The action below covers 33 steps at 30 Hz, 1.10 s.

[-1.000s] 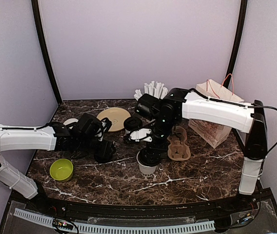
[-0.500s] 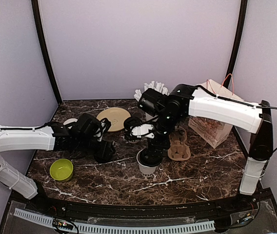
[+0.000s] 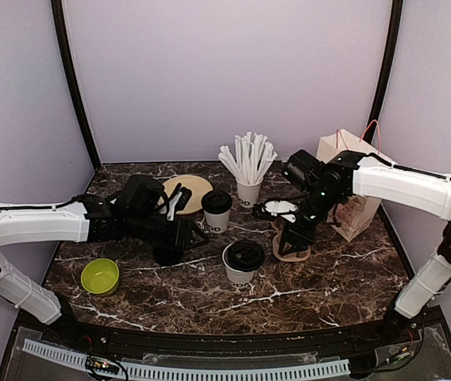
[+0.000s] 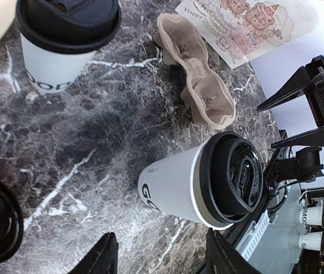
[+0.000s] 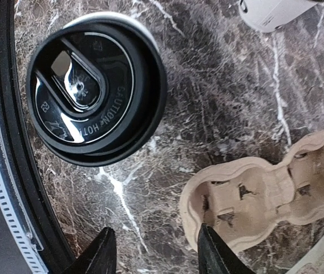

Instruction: Pack the takeout coffee

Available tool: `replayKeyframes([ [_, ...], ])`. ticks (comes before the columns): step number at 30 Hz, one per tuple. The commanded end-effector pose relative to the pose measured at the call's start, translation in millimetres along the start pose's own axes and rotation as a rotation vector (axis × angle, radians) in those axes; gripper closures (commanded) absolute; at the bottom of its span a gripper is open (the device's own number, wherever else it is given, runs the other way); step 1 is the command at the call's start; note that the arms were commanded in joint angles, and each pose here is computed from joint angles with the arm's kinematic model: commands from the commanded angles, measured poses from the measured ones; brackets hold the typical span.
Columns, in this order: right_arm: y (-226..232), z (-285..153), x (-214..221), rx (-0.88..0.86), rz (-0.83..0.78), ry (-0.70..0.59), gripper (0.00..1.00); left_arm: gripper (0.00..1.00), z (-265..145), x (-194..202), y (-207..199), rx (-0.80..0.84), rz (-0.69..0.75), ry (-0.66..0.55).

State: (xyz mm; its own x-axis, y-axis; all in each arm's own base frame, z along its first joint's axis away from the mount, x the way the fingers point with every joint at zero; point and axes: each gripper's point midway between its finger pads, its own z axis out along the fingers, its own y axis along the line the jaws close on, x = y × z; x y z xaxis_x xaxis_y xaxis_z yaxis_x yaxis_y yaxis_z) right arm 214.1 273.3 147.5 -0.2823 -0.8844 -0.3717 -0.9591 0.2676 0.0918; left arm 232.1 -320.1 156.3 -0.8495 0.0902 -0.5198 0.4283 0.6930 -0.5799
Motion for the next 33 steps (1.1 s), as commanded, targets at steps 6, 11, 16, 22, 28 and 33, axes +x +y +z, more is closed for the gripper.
replayKeyframes([
  [6,-5,8,-32,-0.02,0.027,-0.107,0.57,0.45,15,2,-27,0.141,-0.043,0.062],
  [11,-9,10,-43,-0.028,0.031,-0.111,0.6,0.45,15,4,-26,0.137,-0.041,0.061],
  [16,-5,16,-50,-0.057,0.025,-0.104,0.6,0.45,9,8,-18,0.109,-0.041,0.043],
  [22,3,18,-53,-0.072,0.006,-0.098,0.59,0.45,5,8,-11,0.073,-0.04,0.025],
  [28,6,20,-57,-0.075,-0.006,-0.096,0.59,0.45,5,9,-7,0.056,-0.04,0.026],
  [33,5,19,-63,-0.074,-0.009,-0.102,0.58,0.45,6,10,-6,0.057,-0.043,0.027],
])
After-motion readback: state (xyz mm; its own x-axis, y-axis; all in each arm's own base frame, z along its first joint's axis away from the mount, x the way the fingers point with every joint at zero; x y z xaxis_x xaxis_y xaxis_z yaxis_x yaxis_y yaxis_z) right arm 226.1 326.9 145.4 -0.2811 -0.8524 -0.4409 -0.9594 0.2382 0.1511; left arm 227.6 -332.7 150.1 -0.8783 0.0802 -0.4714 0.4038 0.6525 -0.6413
